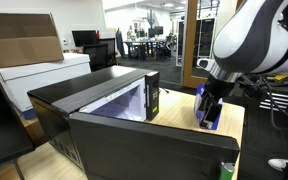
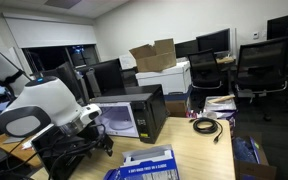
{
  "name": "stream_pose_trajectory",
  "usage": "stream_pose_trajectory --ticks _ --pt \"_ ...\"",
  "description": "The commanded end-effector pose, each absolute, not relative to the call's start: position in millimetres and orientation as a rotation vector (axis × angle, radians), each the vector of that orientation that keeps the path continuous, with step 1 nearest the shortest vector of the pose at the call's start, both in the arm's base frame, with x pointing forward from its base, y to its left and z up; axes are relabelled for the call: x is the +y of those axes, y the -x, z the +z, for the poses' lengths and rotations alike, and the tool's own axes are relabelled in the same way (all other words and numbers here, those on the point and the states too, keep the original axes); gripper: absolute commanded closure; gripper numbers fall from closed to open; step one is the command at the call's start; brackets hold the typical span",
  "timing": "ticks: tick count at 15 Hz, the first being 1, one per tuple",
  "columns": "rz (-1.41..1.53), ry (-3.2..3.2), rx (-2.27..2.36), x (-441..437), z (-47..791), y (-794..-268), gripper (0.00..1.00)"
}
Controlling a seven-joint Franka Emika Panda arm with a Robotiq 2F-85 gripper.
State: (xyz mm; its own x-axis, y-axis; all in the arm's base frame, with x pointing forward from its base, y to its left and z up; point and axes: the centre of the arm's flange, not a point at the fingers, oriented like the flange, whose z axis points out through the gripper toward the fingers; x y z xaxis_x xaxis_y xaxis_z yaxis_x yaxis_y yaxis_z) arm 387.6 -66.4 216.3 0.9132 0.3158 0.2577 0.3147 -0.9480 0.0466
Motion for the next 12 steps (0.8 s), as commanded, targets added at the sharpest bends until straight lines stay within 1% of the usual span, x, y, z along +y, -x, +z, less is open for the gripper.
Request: stream_pose_trajectory --ticks 1,6,12 --pt "0.417 -3.113 0.393 -65.0 186.1 -385.7 0.00" --pt "0.321 -3.131 0.289 -66.9 155.6 -386.0 0.00" --pt "0.265 -3.149 0.292 -68.2 126.2 -390.4 0.00"
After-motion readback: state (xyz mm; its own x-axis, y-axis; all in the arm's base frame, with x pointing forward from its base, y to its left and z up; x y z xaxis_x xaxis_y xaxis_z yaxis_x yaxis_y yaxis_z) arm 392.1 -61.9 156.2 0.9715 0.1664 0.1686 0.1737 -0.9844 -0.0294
